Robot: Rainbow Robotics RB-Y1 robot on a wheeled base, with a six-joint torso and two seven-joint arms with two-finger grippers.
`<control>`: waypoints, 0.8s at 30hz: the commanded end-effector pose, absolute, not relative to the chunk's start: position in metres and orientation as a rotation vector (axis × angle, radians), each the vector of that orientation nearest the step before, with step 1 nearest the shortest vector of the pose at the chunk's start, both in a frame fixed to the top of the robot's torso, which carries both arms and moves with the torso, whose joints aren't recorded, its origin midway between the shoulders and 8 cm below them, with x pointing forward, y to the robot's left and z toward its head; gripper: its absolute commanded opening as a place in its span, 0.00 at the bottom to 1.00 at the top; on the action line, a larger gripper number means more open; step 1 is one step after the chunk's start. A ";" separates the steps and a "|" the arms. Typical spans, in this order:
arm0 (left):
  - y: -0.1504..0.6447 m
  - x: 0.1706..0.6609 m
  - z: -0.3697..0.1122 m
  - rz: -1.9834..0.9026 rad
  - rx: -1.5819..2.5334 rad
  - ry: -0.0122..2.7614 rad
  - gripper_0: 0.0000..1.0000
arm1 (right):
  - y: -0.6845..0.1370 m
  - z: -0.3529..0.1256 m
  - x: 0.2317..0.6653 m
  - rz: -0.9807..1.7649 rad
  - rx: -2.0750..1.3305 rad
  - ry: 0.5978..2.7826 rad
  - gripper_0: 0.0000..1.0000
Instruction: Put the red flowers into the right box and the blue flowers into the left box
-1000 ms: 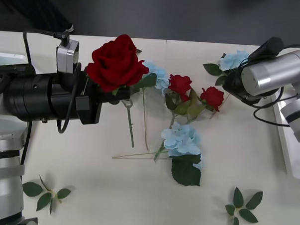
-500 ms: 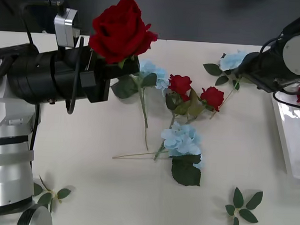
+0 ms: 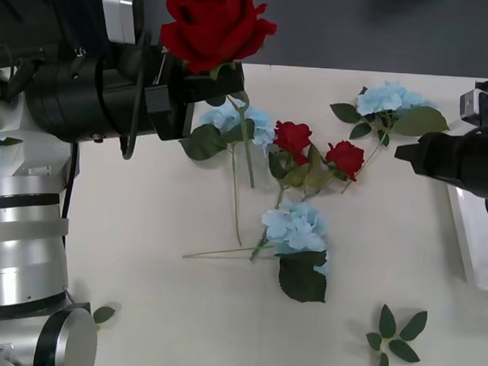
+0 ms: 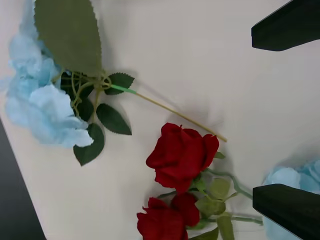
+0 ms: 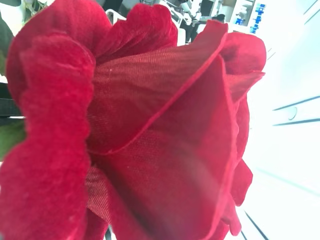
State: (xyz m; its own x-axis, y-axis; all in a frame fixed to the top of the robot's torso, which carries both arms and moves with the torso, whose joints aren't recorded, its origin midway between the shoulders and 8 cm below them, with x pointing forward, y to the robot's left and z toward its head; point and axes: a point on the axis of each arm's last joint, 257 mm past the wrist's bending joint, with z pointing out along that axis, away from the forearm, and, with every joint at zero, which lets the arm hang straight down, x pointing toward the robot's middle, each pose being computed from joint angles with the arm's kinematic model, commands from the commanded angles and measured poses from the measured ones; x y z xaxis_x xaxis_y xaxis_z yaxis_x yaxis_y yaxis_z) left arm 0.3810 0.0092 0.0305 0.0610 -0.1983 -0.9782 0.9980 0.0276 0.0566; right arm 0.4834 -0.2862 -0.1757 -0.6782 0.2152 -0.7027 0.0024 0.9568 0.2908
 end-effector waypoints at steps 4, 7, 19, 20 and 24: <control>-0.007 0.372 0.040 -1.281 1.088 1.020 0.00 | -0.266 -0.157 0.462 0.357 -0.157 2.069 0.79; -0.007 0.372 0.040 -1.281 1.088 1.020 0.00 | -0.257 -0.160 0.451 0.380 -0.242 1.993 0.79; -0.007 0.372 0.040 -1.281 1.088 1.020 0.00 | -0.193 -0.150 0.427 0.405 -0.544 1.709 0.78; -0.007 0.372 0.040 -1.281 1.088 1.020 0.00 | -0.183 -0.147 0.427 0.417 -0.564 1.682 0.79; -0.007 0.372 0.040 -1.281 1.088 1.020 0.00 | -0.152 -0.138 0.424 0.471 -0.602 1.605 0.79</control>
